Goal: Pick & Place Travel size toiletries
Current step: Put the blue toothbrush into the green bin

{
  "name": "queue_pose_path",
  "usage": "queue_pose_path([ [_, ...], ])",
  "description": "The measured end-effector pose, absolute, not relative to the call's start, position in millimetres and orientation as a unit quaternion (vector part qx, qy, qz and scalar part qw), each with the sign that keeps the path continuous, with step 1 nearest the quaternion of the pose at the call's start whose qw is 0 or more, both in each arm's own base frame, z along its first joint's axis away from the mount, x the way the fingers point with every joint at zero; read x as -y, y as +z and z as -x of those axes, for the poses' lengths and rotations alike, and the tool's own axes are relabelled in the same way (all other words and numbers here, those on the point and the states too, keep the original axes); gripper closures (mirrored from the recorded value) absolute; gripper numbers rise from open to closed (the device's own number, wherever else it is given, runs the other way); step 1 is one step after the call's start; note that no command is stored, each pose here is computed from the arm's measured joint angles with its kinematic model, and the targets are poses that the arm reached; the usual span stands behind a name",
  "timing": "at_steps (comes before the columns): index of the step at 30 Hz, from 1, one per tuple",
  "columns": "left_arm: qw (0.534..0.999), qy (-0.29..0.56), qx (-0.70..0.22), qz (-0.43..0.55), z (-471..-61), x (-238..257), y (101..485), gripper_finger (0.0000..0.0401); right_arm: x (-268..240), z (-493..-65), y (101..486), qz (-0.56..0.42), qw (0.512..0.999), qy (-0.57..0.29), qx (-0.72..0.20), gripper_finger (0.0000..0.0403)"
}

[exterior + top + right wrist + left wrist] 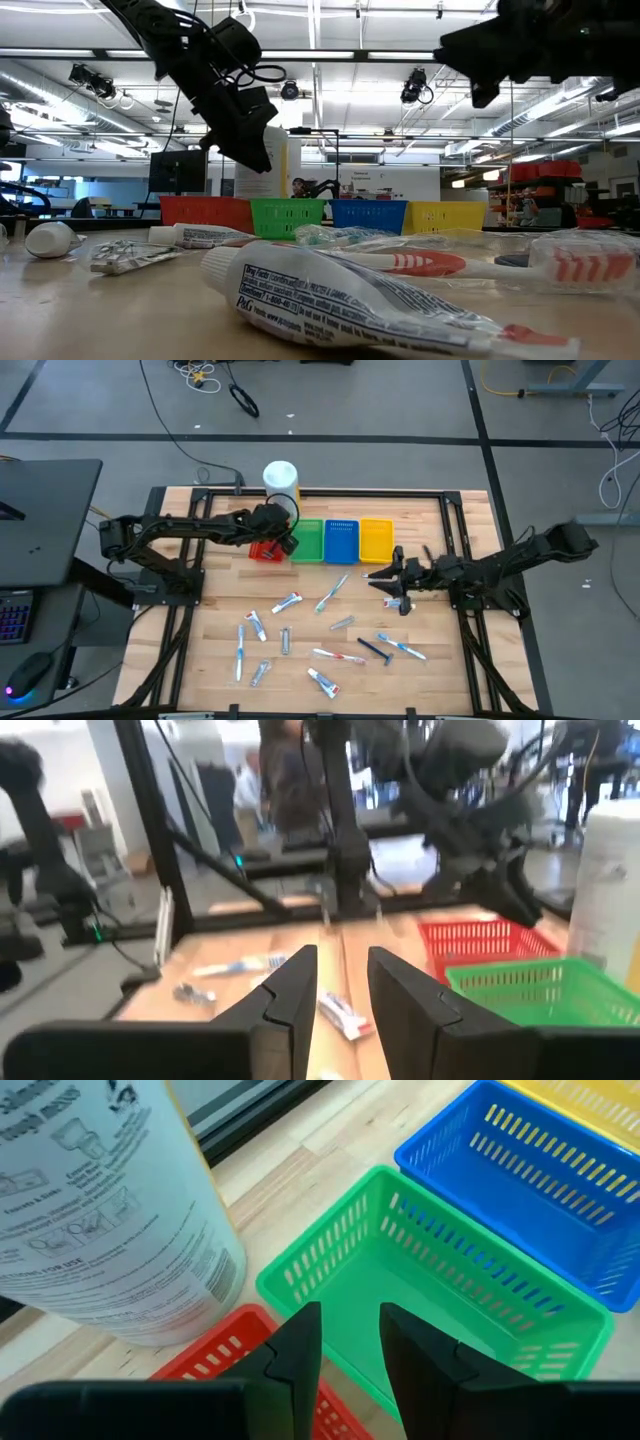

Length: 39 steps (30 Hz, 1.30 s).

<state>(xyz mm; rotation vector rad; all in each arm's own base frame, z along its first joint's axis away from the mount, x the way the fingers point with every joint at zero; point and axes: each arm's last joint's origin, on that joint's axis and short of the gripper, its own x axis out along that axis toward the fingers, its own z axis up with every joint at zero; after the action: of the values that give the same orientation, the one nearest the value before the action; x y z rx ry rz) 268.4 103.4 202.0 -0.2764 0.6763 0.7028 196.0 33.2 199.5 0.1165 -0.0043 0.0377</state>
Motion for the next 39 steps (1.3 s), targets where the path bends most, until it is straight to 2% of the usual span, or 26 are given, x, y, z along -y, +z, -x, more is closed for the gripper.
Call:
queue_pose_path([
  [12, 0.885, 0.308, -0.328, 0.122, -274, -86, 202, 0.029, -44, -249, 192, 0.014, 0.988, 0.034, -0.147, 0.0296],
  [23, 0.892, 0.285, -0.324, 0.135, -280, -66, 202, 0.029, -39, -277, 176, 0.02, 0.972, 0.024, -0.231, 0.0254],
  [33, 0.918, 0.175, -0.311, 0.176, -290, -35, 206, 0.029, -35, -286, 151, 0.025, 0.961, 0.012, -0.276, 0.0249],
  [39, 0.933, 0.144, -0.27, 0.19, -297, -17, 213, 0.029, -35, -287, 144, 0.037, 0.957, 0.015, -0.288, 0.0249],
])
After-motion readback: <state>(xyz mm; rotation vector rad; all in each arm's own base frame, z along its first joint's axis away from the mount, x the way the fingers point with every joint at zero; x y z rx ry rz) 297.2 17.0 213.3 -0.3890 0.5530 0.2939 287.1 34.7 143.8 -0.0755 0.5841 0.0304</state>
